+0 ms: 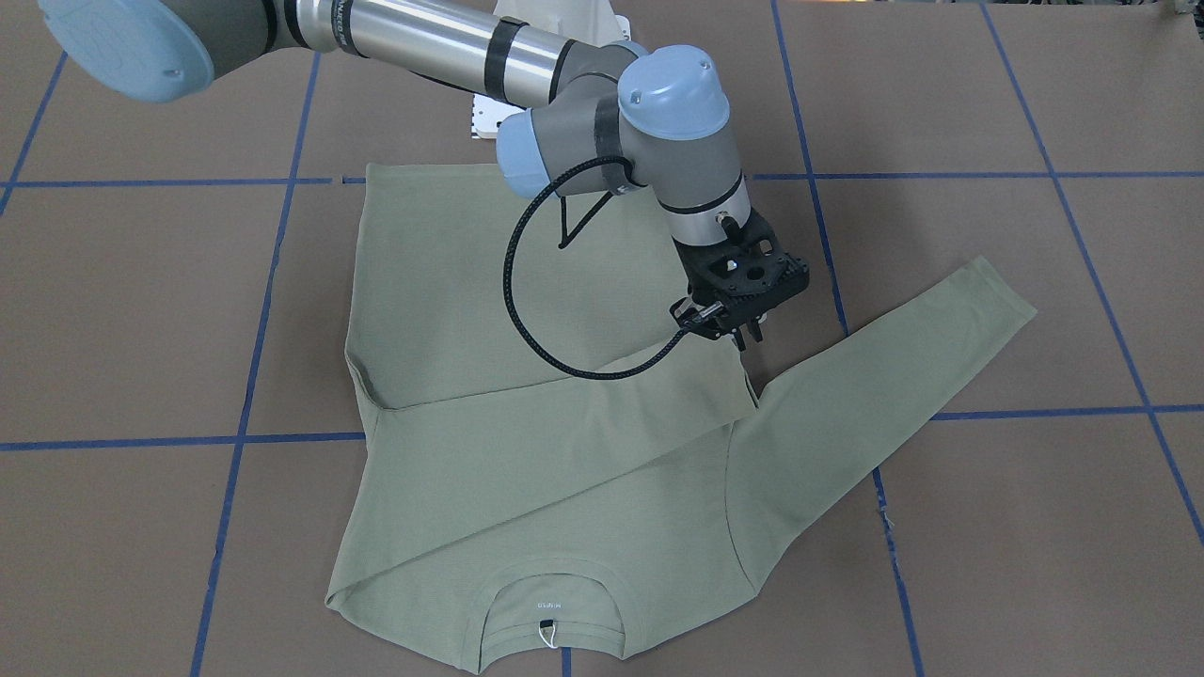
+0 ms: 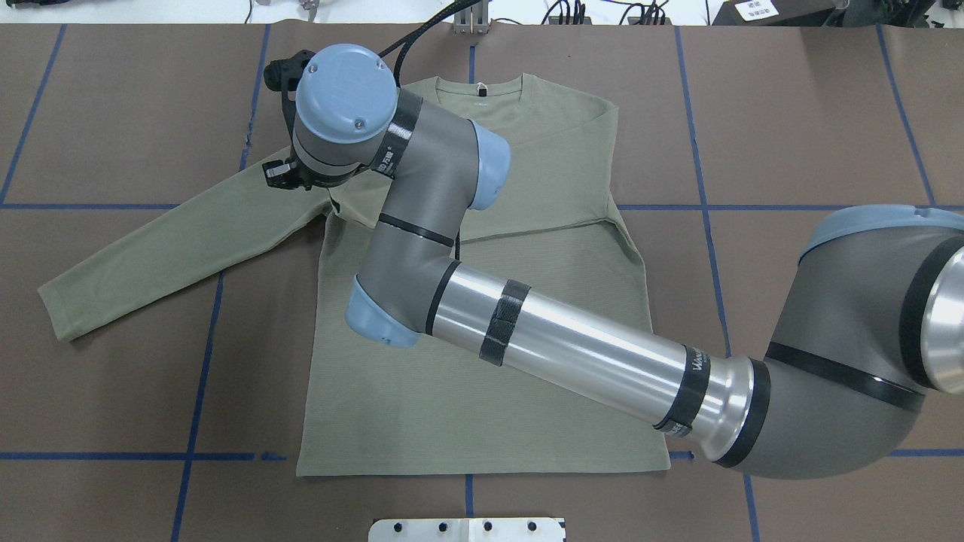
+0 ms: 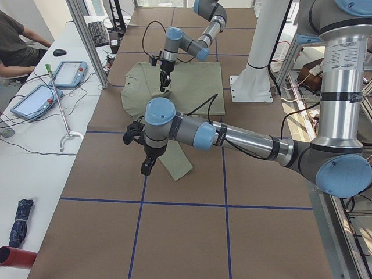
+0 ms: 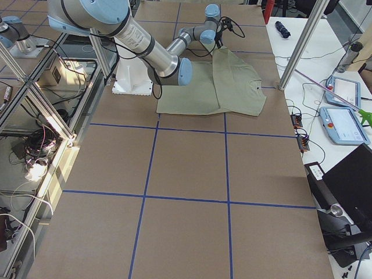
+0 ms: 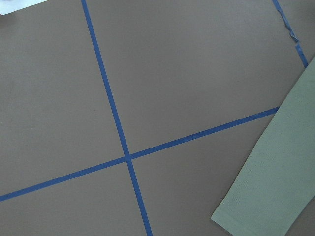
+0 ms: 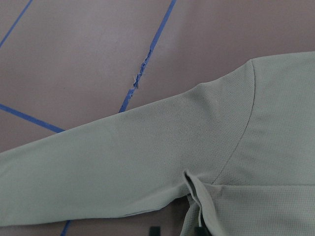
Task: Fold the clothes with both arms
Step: 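Lay the sleeve diagonally across the chest near the collar, release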
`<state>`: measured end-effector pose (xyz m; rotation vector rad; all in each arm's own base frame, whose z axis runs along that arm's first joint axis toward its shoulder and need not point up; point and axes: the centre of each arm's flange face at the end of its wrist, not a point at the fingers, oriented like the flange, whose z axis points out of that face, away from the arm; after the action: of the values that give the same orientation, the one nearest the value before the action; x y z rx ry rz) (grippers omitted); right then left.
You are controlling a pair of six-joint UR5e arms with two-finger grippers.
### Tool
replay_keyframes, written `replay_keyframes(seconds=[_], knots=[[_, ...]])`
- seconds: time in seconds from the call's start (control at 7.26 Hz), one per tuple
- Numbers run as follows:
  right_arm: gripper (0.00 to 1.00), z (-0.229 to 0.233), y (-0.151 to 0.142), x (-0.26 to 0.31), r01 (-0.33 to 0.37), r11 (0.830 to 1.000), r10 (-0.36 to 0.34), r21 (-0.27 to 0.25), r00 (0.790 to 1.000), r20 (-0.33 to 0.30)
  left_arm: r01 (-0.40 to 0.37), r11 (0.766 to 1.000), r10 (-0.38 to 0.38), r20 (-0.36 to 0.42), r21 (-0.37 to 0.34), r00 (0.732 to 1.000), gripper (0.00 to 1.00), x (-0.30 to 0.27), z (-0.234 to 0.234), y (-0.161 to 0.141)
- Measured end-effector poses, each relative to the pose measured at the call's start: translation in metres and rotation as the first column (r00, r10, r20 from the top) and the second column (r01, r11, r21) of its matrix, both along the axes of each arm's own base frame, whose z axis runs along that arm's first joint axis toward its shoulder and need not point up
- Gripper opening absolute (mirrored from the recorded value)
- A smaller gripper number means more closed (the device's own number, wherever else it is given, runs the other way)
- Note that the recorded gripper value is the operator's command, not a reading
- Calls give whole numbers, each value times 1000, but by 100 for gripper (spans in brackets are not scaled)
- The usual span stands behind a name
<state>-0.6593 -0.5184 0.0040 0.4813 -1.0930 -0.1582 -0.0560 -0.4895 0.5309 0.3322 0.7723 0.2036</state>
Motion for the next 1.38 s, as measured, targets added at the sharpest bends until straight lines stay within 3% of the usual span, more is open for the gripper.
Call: replay_keyframes(seconds=[0.41, 0.96, 1.38], knots=[[100, 13, -9, 1, -56, 997, 56, -43, 998, -5, 0, 1000, 0, -1, -6, 1000, 100, 1, 3, -2], [100, 51, -37, 15, -122, 982, 102, -143, 985, -140, 62, 998, -63, -32, -14, 998, 100, 17, -8, -9], [100, 97, -39, -5, -209, 972, 175, -111, 951, -254, 65, 998, -65, -47, -15, 997, 100, 32, 0, -13]])
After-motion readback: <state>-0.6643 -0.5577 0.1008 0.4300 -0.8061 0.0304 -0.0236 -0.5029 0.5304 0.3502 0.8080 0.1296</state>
